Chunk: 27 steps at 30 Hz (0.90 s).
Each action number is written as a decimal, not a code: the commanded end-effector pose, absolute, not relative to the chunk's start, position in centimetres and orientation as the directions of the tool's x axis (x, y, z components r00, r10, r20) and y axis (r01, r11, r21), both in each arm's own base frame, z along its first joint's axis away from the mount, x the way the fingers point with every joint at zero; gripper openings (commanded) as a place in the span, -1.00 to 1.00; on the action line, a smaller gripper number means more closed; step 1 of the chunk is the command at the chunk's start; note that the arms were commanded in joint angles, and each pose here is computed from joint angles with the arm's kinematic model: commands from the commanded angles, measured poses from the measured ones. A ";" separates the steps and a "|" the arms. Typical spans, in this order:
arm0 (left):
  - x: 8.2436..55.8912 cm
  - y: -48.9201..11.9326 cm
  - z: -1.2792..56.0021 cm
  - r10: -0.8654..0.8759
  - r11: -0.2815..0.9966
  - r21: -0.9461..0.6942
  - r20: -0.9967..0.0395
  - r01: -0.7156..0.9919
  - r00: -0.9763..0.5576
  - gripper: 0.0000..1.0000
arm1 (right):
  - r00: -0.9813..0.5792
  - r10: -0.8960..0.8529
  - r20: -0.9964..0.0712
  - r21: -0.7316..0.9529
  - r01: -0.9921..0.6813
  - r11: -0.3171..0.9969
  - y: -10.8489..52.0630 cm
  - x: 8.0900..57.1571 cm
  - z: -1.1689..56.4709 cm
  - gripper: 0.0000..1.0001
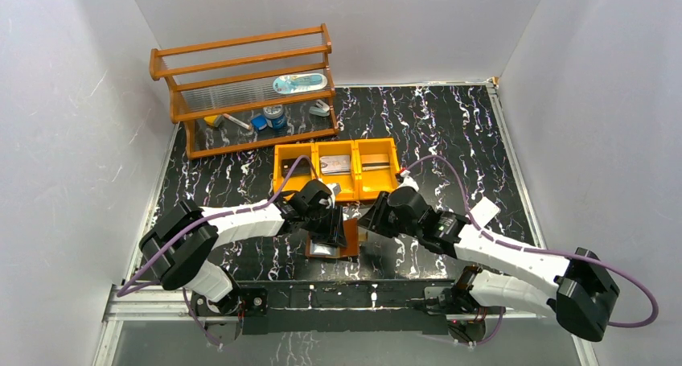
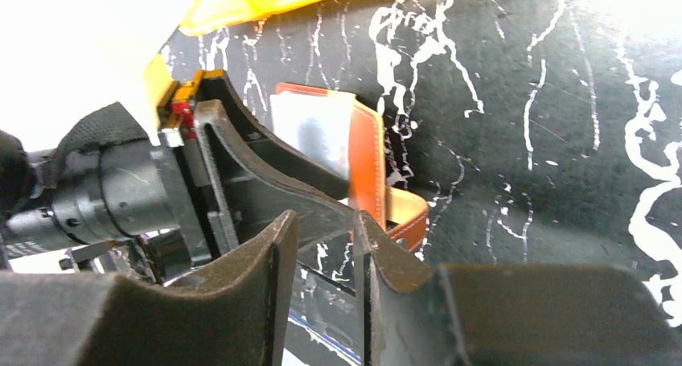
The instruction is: Take the credit cards out of the card holder
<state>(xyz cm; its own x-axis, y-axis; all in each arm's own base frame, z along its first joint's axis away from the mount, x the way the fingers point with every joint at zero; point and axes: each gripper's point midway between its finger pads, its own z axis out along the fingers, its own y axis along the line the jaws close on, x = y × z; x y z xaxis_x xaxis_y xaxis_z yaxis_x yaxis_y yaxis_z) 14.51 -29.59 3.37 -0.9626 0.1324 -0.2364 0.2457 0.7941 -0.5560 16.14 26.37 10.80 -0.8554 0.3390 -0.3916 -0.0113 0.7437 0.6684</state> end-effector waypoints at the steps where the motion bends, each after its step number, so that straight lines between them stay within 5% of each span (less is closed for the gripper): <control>1: 14.6 -29.2 3.7 0.128 0.802 -0.540 -0.261 0.255 -0.957 -0.27 | -0.852 0.338 -0.401 0.731 -0.074 0.679 28.6 16.8 13.7 -0.27; 7: 14.6 -29.0 3.8 0.125 0.805 -0.538 -0.261 0.252 -0.957 -0.27 | -0.879 0.314 -0.359 0.722 -0.048 0.690 30.1 17.2 11.5 -0.49; 17: 15.0 -28.4 5.2 0.104 0.809 -0.528 -0.306 0.260 -0.946 -0.24 | -0.919 0.260 -0.296 0.607 0.030 0.794 29.2 16.7 5.4 -0.53; 27: 16.2 -26.2 7.6 0.081 0.843 -0.453 -0.426 0.291 -0.901 0.02 | -0.939 0.202 -0.277 0.587 0.001 0.809 29.7 16.3 4.5 -0.50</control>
